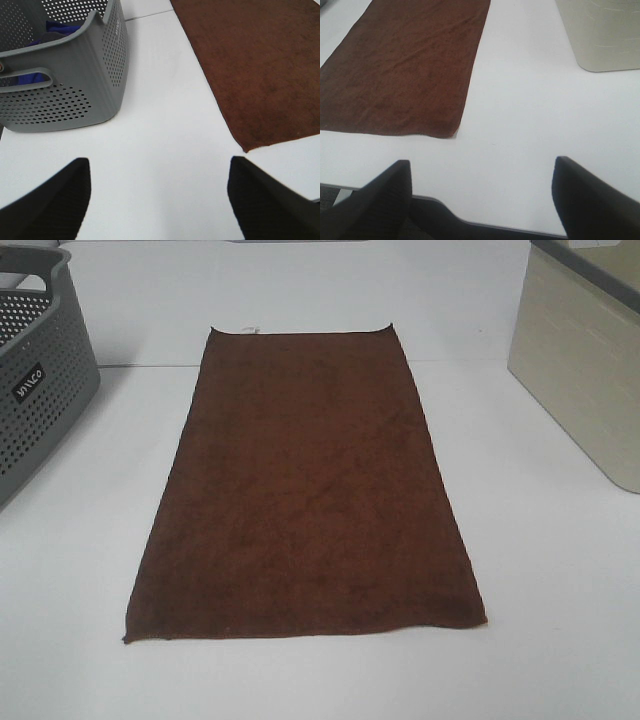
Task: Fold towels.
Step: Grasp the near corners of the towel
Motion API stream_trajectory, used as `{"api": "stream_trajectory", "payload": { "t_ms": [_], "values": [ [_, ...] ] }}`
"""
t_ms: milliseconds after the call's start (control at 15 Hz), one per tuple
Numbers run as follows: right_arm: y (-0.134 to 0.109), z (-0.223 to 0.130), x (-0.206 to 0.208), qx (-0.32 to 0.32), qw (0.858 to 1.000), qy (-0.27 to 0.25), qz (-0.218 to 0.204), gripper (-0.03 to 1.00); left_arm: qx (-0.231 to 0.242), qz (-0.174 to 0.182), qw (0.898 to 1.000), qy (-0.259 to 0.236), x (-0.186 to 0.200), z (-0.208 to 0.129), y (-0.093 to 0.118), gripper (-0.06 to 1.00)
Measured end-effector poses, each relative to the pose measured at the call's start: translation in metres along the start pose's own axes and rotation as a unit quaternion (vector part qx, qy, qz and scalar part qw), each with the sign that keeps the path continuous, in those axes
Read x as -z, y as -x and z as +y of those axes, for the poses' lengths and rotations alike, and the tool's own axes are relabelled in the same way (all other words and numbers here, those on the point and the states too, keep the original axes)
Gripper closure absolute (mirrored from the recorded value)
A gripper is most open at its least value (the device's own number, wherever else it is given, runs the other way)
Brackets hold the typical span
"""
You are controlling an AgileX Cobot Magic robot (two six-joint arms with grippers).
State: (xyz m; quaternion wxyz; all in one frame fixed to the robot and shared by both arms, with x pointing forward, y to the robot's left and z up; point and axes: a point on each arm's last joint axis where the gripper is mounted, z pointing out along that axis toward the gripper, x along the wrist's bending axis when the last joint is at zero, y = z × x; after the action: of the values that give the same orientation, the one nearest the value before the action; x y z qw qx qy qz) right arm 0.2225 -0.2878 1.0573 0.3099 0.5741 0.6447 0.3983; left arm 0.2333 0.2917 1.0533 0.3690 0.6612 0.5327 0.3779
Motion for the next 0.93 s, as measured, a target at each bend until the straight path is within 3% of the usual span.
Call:
{"api": "stream_trajectory", "payload": {
  "t_ms": [933],
  "values": [
    [-0.0001, 0.0, 0.0, 0.0, 1.0, 0.0, 0.0, 0.24, 0.0, 0.0, 1.0, 0.0, 0.0, 0.0, 0.0, 0.22]
  ]
}}
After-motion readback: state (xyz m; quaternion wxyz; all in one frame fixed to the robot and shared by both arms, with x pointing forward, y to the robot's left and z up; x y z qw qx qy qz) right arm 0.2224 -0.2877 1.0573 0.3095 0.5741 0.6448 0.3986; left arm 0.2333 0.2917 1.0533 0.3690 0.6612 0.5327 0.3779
